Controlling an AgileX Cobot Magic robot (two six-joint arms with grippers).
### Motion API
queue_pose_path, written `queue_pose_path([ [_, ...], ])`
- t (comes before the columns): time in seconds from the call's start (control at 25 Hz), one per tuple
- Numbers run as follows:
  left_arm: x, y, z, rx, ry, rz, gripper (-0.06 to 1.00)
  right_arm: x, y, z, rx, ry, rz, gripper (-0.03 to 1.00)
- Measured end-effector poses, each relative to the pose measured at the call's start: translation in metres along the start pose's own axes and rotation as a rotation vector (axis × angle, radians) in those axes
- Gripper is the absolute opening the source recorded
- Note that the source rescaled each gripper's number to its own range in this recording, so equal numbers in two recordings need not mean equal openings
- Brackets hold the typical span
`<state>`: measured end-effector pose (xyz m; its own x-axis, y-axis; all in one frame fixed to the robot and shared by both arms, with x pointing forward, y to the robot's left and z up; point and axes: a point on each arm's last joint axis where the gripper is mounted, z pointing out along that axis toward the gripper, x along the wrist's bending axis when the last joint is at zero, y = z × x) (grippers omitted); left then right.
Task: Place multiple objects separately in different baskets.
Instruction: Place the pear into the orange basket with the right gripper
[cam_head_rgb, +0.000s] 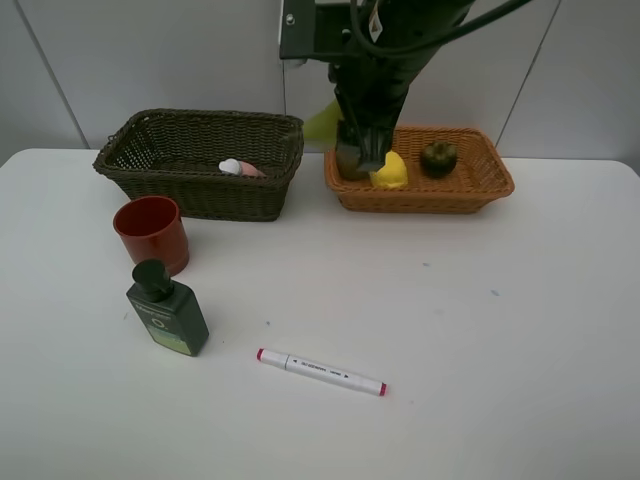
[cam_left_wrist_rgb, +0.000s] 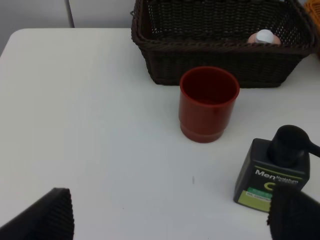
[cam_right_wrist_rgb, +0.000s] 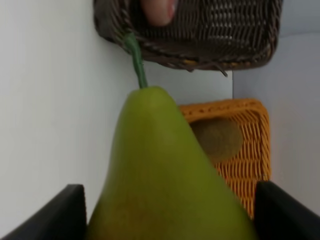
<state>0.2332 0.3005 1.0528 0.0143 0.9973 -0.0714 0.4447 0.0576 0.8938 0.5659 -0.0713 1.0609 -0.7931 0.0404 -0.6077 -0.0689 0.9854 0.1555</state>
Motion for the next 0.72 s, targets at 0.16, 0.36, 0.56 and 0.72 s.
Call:
queue_pose_path([
  [0.16, 0.000, 0.000, 0.000, 0.000, 0.000, 0.000, 1.00, -0.018, -0.020, 0.006, -0.026, -0.059, 0.214, 0.67],
  [0.36, 0.000, 0.000, 0.000, 0.000, 0.000, 0.000, 1.00, -0.044, -0.044, 0.009, -0.113, -0.159, 0.638, 0.67],
  [0.56, 0.000, 0.000, 0.000, 0.000, 0.000, 0.000, 1.00, -0.061, -0.071, 0.011, -0.170, -0.218, 0.987, 0.67],
  [0.72, 0.000, 0.000, 0.000, 0.000, 0.000, 0.000, 1.00, -0.074, -0.096, 0.012, -0.199, -0.265, 1.175, 0.67],
])
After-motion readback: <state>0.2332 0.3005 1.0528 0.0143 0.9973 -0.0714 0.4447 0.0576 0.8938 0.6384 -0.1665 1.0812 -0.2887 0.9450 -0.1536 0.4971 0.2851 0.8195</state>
